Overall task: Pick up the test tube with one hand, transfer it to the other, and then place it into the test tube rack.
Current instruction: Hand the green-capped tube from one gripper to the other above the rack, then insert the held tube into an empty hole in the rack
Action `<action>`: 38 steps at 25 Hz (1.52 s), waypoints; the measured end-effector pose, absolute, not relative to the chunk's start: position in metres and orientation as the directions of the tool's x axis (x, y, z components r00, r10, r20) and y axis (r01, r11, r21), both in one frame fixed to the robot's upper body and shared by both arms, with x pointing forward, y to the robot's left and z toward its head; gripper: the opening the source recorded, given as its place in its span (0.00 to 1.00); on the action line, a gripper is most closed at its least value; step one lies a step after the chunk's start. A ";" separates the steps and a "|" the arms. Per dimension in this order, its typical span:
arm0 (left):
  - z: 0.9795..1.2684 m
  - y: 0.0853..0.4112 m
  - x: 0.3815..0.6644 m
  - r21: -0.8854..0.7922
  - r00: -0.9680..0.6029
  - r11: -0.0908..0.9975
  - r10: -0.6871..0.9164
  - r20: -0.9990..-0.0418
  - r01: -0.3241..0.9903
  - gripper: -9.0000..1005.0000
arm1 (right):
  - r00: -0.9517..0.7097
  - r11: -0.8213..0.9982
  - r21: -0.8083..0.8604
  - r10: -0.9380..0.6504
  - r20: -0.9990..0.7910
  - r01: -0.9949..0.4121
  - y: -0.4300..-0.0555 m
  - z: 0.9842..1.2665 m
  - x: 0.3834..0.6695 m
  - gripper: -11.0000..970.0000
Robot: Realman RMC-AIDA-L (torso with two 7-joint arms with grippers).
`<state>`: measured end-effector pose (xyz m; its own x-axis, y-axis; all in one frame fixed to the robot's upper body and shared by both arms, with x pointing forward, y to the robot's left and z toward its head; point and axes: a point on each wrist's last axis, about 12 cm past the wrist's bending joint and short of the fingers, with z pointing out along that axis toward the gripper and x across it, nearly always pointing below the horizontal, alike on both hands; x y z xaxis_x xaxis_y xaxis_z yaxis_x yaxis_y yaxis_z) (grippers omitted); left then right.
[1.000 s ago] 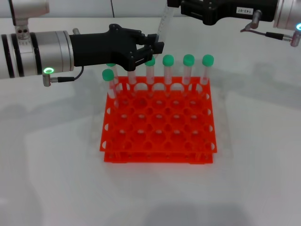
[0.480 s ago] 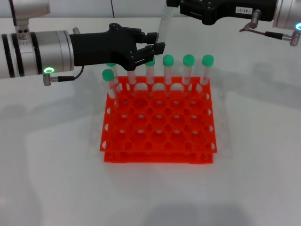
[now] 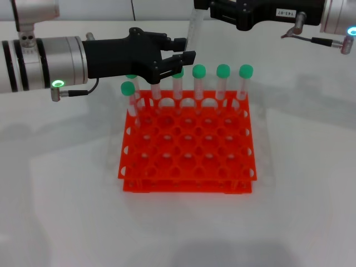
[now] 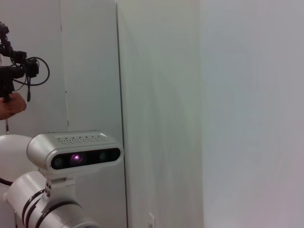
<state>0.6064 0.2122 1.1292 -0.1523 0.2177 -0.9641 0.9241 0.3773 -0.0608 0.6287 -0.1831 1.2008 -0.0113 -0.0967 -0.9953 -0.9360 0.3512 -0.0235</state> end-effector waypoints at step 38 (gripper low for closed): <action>1.127 0.239 0.599 -0.107 -0.197 0.481 0.140 -0.970 0.870 0.89 | -0.004 0.345 -0.030 -0.098 -0.995 -0.938 -0.182 1.203 0.628 0.28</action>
<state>0.5990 0.2392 1.1270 -0.1970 0.1404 -0.9703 0.8702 0.4810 -0.1071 0.6281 -0.1821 1.2033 -0.0038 -0.0981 -0.9952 -0.9380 0.3454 -0.0305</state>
